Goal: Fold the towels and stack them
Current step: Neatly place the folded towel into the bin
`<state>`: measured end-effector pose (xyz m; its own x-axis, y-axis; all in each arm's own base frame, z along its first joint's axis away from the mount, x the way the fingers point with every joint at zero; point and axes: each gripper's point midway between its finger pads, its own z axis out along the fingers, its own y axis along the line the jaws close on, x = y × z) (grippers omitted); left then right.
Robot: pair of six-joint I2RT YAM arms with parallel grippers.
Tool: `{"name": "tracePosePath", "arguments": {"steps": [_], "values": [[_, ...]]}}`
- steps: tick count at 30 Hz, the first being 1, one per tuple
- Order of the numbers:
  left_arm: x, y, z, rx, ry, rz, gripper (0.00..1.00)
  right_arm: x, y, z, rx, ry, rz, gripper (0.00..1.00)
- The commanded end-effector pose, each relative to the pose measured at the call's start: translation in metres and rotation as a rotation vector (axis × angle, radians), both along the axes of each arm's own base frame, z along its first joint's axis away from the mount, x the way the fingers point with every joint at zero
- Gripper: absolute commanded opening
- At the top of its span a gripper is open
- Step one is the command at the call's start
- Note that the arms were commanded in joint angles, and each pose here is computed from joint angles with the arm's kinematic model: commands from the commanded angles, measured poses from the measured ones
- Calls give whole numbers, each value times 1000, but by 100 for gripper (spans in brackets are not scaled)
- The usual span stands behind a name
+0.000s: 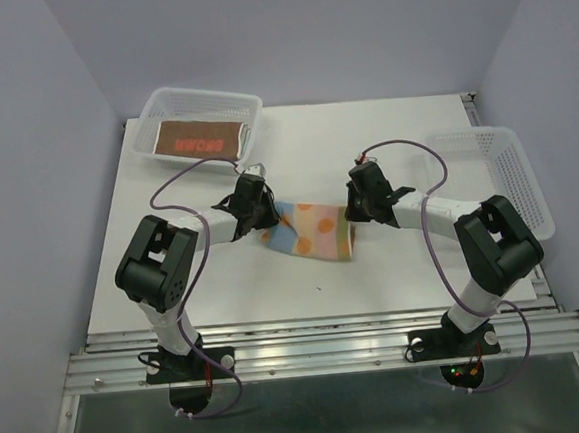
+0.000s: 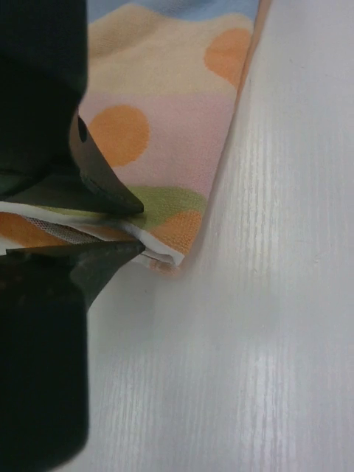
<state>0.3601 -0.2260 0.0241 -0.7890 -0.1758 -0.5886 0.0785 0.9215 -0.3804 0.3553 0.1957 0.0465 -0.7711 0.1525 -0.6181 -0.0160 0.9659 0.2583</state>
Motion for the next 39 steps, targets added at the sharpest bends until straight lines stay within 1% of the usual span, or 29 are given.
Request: {"name": "tracePosePath", "arguments": {"steps": [1,3,4,10,12,14,15,16,17,18,19,21,22,23,24,25,26,27,29,30,31,32,33,34,35,36,37,38,39], "values": [[-31,18,-23,84,100,-2,19,17,-4,21,2,-60,-96,14],[-32,19,-23,84,102,-1,17,19,-13,23,-27,-72,-146,9],[-32,20,-24,87,102,-1,16,17,-17,22,-42,-65,-160,3],[-34,20,-21,80,97,-6,11,21,-28,25,-75,-90,-212,1],[-37,21,-21,83,97,-12,10,23,-35,21,-108,-78,-236,1],[-37,21,-20,81,91,-15,7,25,-33,23,-109,-81,-227,5],[-38,20,-21,77,95,-20,3,24,-27,23,-90,-76,-192,9],[-36,18,-18,72,88,-29,0,28,-21,28,-65,-96,-165,23],[-35,16,-18,67,86,-38,0,24,-12,29,-39,-89,-111,31],[-34,15,-17,65,84,-43,0,24,-8,32,-23,-96,-92,36],[-33,14,-16,67,79,-54,0,24,-6,37,-13,-104,-77,48],[-28,12,-11,68,63,-56,0,22,-3,54,14,-136,-55,54],[-24,10,-6,73,42,-67,0,20,-3,60,24,-150,-52,69],[-21,9,1,82,20,-71,0,19,-5,79,45,-190,-57,79],[-14,15,6,132,-14,-42,0,15,-9,82,44,-200,-64,100],[-14,10,10,165,-38,-56,0,13,-12,88,50,-215,-71,100],[-6,7,21,206,-73,-76,0,10,-15,96,62,-236,-83,100],[0,9,27,252,-99,-57,0,7,-20,110,80,-269,-111,100],[8,0,43,308,-128,-74,0,-4,-28,114,89,-278,-135,100],[16,6,51,368,-158,-50,0,-8,-35,131,115,-321,-165,100],[27,2,68,381,-196,-36,0,-16,-40,127,112,-317,-175,100],[30,8,69,444,-201,-29,0,-20,-47,131,116,-335,-205,100],[36,10,76,466,-216,-25,0,-26,-54,148,144,-381,-230,100],[42,11,82,488,-228,-12,0,-30,-60,149,148,-397,-248,100],[54,14,96,531,-245,24,0,-36,-68,147,143,-409,-276,100],[59,16,101,567,-251,21,0,-42,-73,157,166,-445,-289,100],[73,11,124,567,-290,44,0,-44,-78,161,169,-464,-301,100],[76,16,121,624,-275,51,0,-48,-82,158,165,-469,-310,100],[81,18,126,654,-284,56,0,-51,-84,161,169,-479,-314,100]]}}
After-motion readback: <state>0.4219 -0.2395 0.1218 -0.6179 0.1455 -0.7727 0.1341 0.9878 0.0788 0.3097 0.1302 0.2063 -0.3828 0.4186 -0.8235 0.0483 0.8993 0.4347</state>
